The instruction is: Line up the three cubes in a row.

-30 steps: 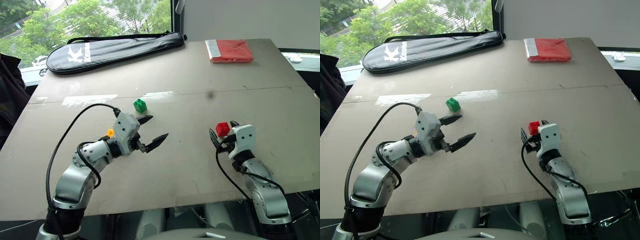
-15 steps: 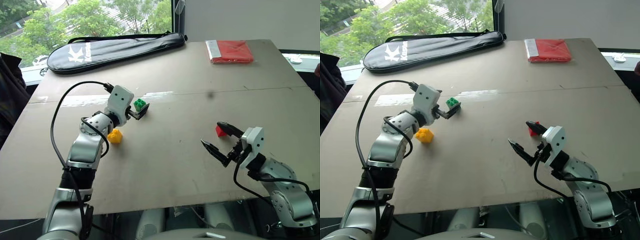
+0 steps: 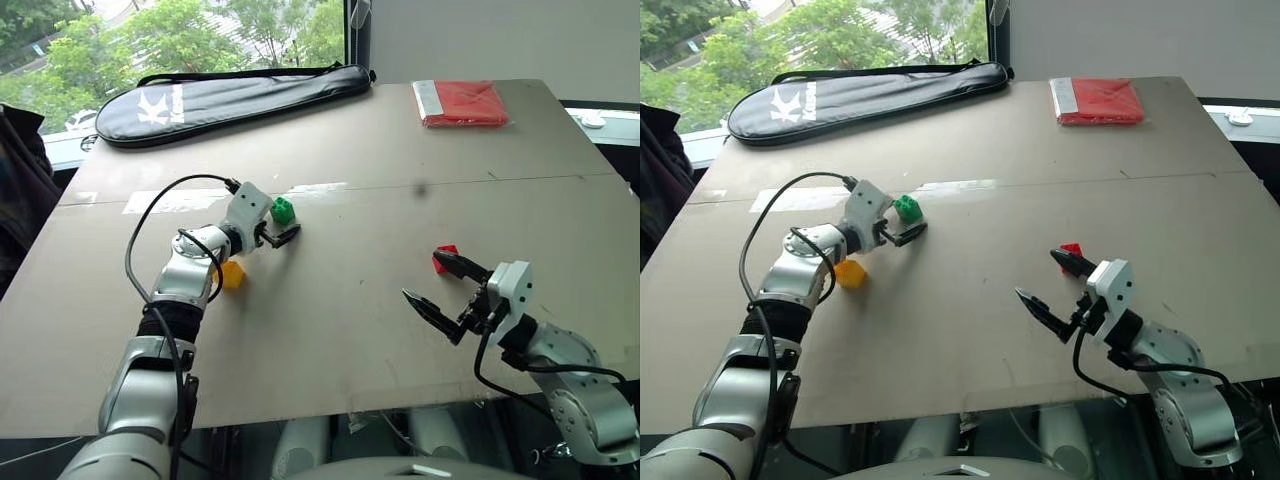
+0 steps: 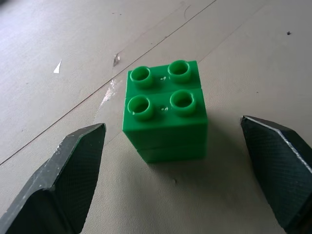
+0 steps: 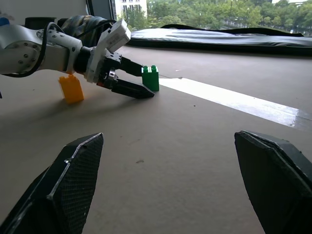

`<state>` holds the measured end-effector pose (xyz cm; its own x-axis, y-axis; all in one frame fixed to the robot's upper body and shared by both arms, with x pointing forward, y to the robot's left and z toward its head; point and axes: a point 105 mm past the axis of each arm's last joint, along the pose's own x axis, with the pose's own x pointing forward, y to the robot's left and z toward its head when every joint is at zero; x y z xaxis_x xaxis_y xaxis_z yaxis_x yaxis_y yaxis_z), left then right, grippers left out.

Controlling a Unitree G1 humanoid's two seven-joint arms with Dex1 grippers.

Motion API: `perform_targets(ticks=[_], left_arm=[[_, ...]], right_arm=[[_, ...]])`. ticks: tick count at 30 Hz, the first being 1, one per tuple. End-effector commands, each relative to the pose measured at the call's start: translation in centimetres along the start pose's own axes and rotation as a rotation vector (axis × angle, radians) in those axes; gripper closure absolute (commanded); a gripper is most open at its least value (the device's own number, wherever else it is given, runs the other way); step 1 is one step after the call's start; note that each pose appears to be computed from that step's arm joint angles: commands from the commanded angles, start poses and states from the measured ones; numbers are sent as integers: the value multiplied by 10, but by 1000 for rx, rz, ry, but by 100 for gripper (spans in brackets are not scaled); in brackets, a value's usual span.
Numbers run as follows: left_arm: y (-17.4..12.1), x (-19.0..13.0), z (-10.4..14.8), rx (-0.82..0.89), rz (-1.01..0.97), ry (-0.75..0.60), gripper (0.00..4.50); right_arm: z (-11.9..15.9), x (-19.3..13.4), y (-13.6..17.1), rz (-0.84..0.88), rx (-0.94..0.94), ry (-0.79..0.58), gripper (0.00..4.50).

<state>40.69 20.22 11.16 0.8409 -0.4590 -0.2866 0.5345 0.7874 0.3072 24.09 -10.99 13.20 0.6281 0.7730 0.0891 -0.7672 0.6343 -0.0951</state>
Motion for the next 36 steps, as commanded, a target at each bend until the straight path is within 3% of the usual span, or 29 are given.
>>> perform_targets(ticks=[1,4,9,17,22,25,30,36], left_arm=[[1,3,-2,-7,-11,10,0],[1,5,-6,-65,-27,30,84],[2,6,-7,-71,-41,34,318],[-9,-2,26,-39,-178,-116,317],[-39,-19,68,68,-410,-249,317],[-70,-31,81,155,-609,-262,317],[-108,-34,85,229,-785,-244,317],[-147,-7,76,246,-839,-232,317]], right_arm=[[14,0,3,16,-38,-42,7],[14,0,3,13,-41,-44,0],[14,0,2,8,-41,-49,0],[13,-4,4,29,13,-50,0],[15,-9,-2,24,-4,-65,0],[13,-14,-9,14,-16,-55,0],[8,-21,-17,8,-26,-42,0],[-1,-37,-26,-20,-2,-13,0]])
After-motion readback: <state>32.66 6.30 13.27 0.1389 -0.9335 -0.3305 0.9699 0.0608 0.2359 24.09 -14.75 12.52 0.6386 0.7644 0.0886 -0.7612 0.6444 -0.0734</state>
